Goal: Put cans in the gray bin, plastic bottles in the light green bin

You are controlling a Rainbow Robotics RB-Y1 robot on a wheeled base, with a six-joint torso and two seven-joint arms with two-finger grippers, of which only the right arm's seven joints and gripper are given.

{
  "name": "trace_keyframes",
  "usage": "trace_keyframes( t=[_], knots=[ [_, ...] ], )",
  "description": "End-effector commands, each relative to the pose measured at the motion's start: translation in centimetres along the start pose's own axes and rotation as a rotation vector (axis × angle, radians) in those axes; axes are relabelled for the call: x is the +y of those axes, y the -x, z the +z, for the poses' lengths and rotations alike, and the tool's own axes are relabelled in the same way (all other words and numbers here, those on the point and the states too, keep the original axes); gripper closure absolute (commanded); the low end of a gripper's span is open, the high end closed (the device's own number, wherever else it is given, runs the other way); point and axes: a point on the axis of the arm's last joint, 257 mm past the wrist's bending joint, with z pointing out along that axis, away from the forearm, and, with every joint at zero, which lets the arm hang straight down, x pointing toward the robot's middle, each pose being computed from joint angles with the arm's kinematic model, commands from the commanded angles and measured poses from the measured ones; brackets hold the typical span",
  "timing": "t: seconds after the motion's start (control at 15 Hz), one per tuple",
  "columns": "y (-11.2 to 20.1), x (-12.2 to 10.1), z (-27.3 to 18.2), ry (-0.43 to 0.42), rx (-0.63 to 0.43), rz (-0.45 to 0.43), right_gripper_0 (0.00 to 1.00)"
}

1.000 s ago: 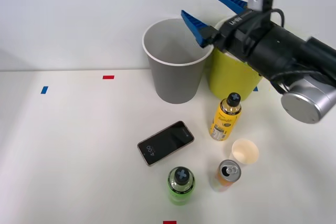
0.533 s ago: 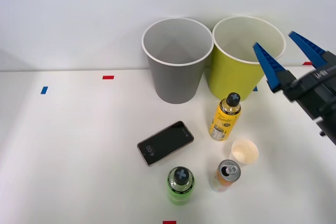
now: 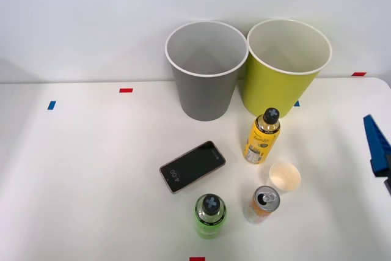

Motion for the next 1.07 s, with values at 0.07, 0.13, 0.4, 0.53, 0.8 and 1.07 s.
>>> trace_keyframes(
  t=[0.07,0.13,0.4,0.53,0.8,1.07],
  knots=[
    [-3.0,0.9,-2.5,-0.031,0.051,-0.025,0.0],
    [-3.4,0.9,-3.0,-0.038,0.062,-0.037,0.0],
    [-4.3,0.8,-4.0,-0.101,0.052,-0.066,0.0],
    [-5.0,0.5,-4.5,-0.158,0.054,-0.082,0.0],
    [-5.7,-0.2,-5.3,-0.237,0.057,-0.129,0.0],
    [-5.7,-1.6,-5.1,-0.262,0.048,-0.129,0.0]
  ],
)
